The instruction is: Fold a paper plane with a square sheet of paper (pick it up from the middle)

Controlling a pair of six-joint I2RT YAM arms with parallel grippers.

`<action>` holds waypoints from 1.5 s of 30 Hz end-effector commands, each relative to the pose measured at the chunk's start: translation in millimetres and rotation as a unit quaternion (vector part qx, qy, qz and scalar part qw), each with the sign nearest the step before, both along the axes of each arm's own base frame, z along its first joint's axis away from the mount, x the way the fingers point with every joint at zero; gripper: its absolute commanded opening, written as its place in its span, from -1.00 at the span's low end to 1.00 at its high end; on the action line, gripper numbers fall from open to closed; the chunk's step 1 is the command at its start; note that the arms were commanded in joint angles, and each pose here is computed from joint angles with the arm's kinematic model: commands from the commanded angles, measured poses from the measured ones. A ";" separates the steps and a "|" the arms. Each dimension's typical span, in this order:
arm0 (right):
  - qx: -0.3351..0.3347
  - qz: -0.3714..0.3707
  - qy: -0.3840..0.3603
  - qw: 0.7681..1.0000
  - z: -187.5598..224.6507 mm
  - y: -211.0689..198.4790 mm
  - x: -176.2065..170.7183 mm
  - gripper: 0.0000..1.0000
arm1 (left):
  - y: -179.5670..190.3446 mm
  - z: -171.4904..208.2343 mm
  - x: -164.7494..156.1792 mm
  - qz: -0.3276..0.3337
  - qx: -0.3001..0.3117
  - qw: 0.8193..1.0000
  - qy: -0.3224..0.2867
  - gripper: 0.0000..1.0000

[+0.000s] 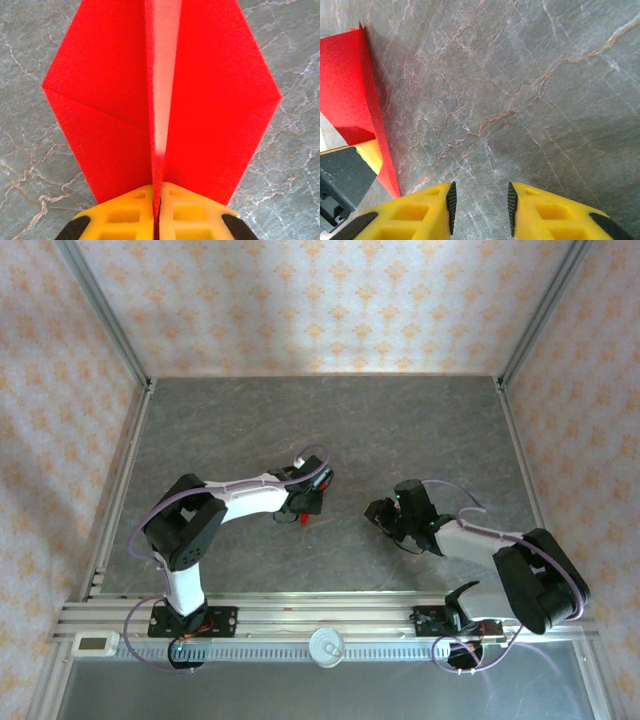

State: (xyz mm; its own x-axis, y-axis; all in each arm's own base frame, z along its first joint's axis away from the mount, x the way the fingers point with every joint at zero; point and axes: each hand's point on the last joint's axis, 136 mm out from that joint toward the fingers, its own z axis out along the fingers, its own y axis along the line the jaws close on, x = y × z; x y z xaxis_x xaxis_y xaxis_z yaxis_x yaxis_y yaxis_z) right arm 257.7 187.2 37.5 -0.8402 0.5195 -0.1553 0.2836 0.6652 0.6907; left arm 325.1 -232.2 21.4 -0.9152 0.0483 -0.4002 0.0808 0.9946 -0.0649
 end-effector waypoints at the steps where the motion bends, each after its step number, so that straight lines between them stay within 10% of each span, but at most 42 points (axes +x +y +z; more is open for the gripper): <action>1: 0.000 0.006 -0.008 1.000 0.5 1.2 2.9 -0.29 | 10.6 -5.3 -1.2 0.011 0.027 0.999 0.013 -0.75; 24: -0.001 0.011 -0.013 1.000 4.5 2.7 4.4 -0.29 | 38.3 -37.2 -28.0 0.070 0.034 0.997 0.031 -0.20; 45: -0.115 -0.045 -0.089 0.988 48.2 -44.6 36.7 -0.28 | 20.0 66.2 -12.4 0.133 -0.059 0.986 -0.077 -0.10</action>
State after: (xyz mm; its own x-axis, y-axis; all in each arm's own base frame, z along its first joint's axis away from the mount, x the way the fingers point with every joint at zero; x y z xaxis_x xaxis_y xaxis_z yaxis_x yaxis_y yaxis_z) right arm 286.2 164.9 74.7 -0.7904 0.5187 -0.3259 0.2185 0.7358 0.6410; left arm 315.1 -225.1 76.0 -0.8389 -0.2195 -0.4980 -0.1247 0.9682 -0.2167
